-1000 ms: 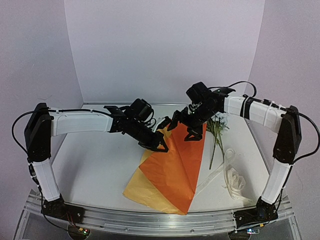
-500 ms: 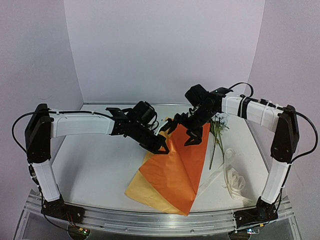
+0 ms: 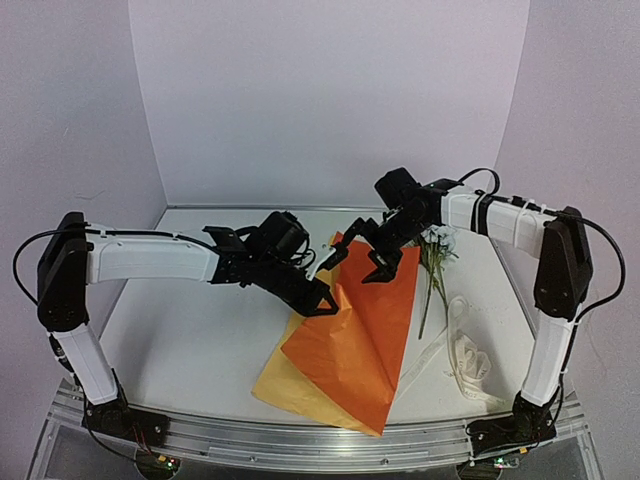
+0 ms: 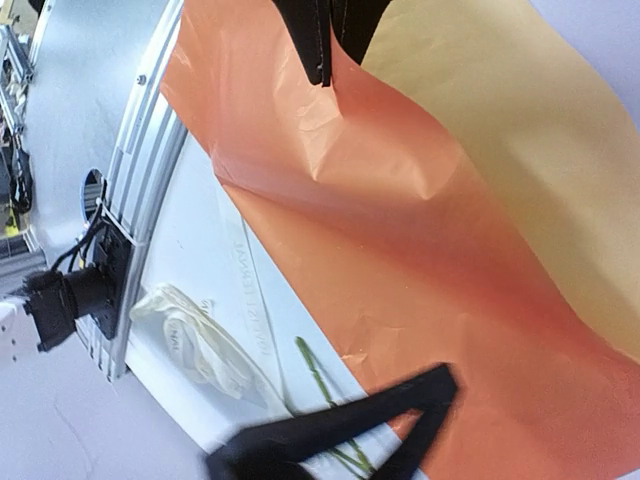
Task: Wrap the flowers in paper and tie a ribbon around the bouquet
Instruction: Pass from the left arm to the right
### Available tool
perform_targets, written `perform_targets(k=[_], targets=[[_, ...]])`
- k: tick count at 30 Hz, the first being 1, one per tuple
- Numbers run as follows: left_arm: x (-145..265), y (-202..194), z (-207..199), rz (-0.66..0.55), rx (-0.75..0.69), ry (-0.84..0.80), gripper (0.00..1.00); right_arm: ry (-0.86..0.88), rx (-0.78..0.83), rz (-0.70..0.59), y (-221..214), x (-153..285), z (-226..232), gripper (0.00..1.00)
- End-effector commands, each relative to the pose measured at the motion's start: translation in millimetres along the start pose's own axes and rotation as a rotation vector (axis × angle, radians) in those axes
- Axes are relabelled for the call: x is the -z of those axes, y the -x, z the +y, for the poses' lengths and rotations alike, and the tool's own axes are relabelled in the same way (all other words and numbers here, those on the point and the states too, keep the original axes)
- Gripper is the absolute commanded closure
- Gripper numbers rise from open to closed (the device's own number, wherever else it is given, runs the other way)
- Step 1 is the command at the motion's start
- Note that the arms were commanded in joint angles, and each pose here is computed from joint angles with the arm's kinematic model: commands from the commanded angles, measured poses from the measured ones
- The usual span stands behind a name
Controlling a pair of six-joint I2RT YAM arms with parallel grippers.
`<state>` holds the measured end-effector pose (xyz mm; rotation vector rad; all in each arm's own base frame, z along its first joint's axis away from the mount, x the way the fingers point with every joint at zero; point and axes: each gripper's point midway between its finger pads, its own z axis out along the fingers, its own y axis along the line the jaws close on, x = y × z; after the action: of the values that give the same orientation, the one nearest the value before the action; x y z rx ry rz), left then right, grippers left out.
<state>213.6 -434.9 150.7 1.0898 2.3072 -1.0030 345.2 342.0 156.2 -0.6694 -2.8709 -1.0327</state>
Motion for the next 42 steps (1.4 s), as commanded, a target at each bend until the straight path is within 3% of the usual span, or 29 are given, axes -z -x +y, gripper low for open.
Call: perform_targets(k=[1,15,21,29,37,40,42], targets=[[9,10,-18,-0.048,-0.093,-0.026,1.00,0.090,0.002,-0.012,6,4,31,0.11],[8,13,-10,-0.050,-0.117,0.024,1.00,0.026,0.102,0.184,-38,14,0,0.15],[7,16,-10,-0.053,-0.124,0.028,1.00,0.005,0.127,0.260,-55,18,-6,0.24],[7,17,-9,-0.050,-0.133,0.035,1.00,-0.028,0.132,0.316,-67,14,-14,0.44],[7,15,-7,-0.054,-0.121,0.038,0.99,-0.033,0.140,0.312,-66,15,-15,0.80],[9,15,-8,-0.062,-0.105,0.037,0.94,-0.035,0.150,0.311,-66,16,-15,0.98],[11,16,-9,-0.071,-0.092,0.034,0.87,-0.037,0.162,0.308,-67,17,-17,1.00]])
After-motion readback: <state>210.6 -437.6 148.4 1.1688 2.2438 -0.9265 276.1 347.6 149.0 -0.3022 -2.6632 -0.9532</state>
